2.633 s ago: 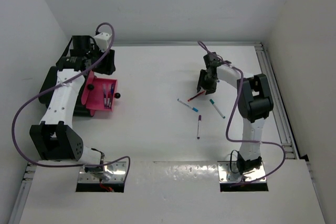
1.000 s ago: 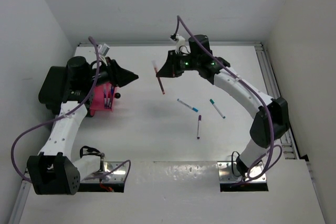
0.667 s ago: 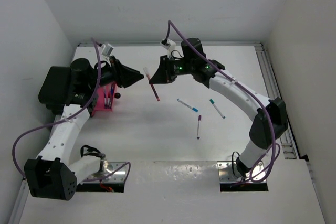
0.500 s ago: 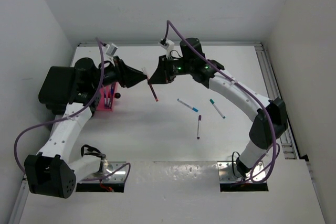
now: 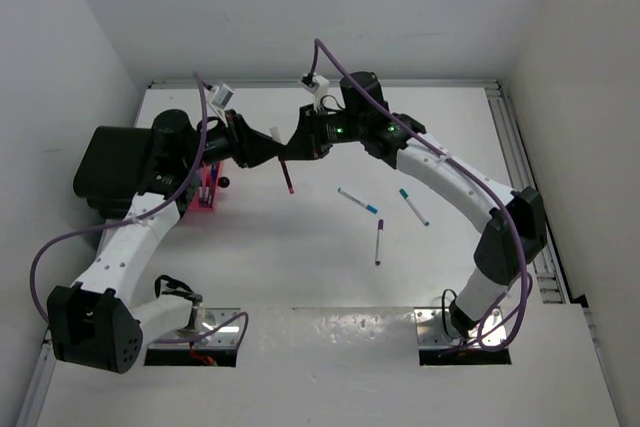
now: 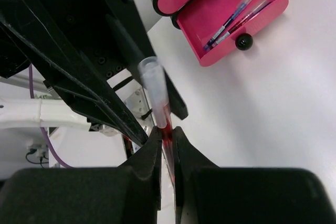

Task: Sort the stationery into containers
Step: Place the pen in the drawer.

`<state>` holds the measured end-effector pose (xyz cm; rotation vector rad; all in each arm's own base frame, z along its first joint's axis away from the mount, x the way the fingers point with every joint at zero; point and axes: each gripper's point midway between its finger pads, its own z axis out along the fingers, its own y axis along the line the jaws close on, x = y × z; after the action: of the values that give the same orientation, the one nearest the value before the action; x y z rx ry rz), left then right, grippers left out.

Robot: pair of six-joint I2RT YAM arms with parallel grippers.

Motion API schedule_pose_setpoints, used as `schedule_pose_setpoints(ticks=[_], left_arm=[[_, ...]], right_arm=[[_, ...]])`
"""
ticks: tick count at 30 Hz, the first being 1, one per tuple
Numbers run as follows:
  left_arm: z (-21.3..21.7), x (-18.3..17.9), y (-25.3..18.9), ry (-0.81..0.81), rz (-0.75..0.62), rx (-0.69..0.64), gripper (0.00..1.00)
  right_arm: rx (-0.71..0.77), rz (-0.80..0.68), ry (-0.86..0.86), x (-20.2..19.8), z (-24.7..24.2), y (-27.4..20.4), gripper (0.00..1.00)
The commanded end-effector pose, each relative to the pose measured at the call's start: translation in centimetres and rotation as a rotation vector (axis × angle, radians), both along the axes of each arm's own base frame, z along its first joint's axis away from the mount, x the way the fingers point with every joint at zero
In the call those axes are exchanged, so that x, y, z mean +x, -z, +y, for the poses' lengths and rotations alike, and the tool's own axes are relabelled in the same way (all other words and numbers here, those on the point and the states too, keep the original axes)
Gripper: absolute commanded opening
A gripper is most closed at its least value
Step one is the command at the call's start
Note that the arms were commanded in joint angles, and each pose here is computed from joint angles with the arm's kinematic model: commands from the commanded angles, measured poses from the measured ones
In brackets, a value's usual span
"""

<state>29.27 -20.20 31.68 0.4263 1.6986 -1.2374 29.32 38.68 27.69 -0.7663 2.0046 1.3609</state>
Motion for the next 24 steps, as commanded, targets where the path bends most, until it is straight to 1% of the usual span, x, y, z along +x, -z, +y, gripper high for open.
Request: schedule_pose_setpoints(ticks=[1,2,3,4,5,6,12,13,14,15,16,17,18,20,22,23,24], left_arm=[[0.1,0.4,-1.0,-0.021,-0.042,-0.006,0.34],[0.1,0.3,-1.0,-0.021,-0.032,-0.015,0.31],[0.2,0.2,-1.4,-0.021,-0.05,-0.026,0.26],[0.4,0.2,-1.6,-0.026,-0.055,-0.037,0.24],[0.5,0.0,-1.2,-0.024,-0.022,-0.058,0.2],[0.5,-0.3,-1.8,-0.012,-0.05,-0.074,0.18],[1.2,-0.5,-1.5,-0.015,-0.022,-0.099,0.02],[1.7,-0.2,-1.4,-0.031,-0.027,-0.092,0.0],[2.1,-0.1,-1.3,-0.043,-0.012,-0.082,0.0],[2.4,0.1,-1.3,-0.053,-0.012,-0.072,0.0],[3.2,0.5,-1.2,-0.075,-0.022,-0.054,0.0],[3.5,0.7,-0.9,-0.079,0.001,-0.039,0.0],[4.3,1.1,-0.7,-0.094,-0.014,-0.015,0.0],[5.3,1.5,0.0,-0.105,0.017,0.007,0.0],[6.7,2.2,0.1,-0.135,-0.002,0.033,0.0],[7.2,2.4,1.0,-0.141,0.035,0.049,0.0],[8.4,3.0,0.8,-0.17,0.001,0.099,0.0]], right_arm=[[0.092,-0.101,-0.044,-0.6,1.0,-4.1,0.0],[0.092,-0.099,-0.045,-0.6,1.1,-4.1,0.0],[0.091,-0.098,-0.044,-0.6,1.0,-4.0,0.0],[0.089,-0.096,-0.041,-0.5,0.9,-3.9,0.0],[0.087,-0.095,-0.041,-0.6,0.9,-3.8,0.0],[0.086,-0.095,-0.04,-0.6,0.9,-3.8,0.0],[0.088,-0.074,-0.011,0.0,0.3,-3.5,0.0],[0.087,-0.07,-0.007,0.1,0.3,-3.5,0.07],[0.088,-0.07,0.0,0.3,0.0,-3.5,0.13],[0.09,-0.066,0.013,0.7,-0.4,-3.6,0.25],[0.088,-0.062,0.02,0.8,-0.6,-3.5,0.31],[0.086,-0.057,0.03,1.1,-0.9,-3.4,0.35],[0.086,-0.051,0.045,1.4,-1.5,-3.3,0.42],[0.086,-0.05,0.063,2.0,-2.1,-3.2,0.46],[0.084,-0.04,0.084,2.5,-2.9,-2.9,0.49],[0.079,-0.04,0.096,2.9,-3.3,-2.7,0.5],[0.069,-0.032,0.102,3.0,-3.6,-2.3,0.51]])
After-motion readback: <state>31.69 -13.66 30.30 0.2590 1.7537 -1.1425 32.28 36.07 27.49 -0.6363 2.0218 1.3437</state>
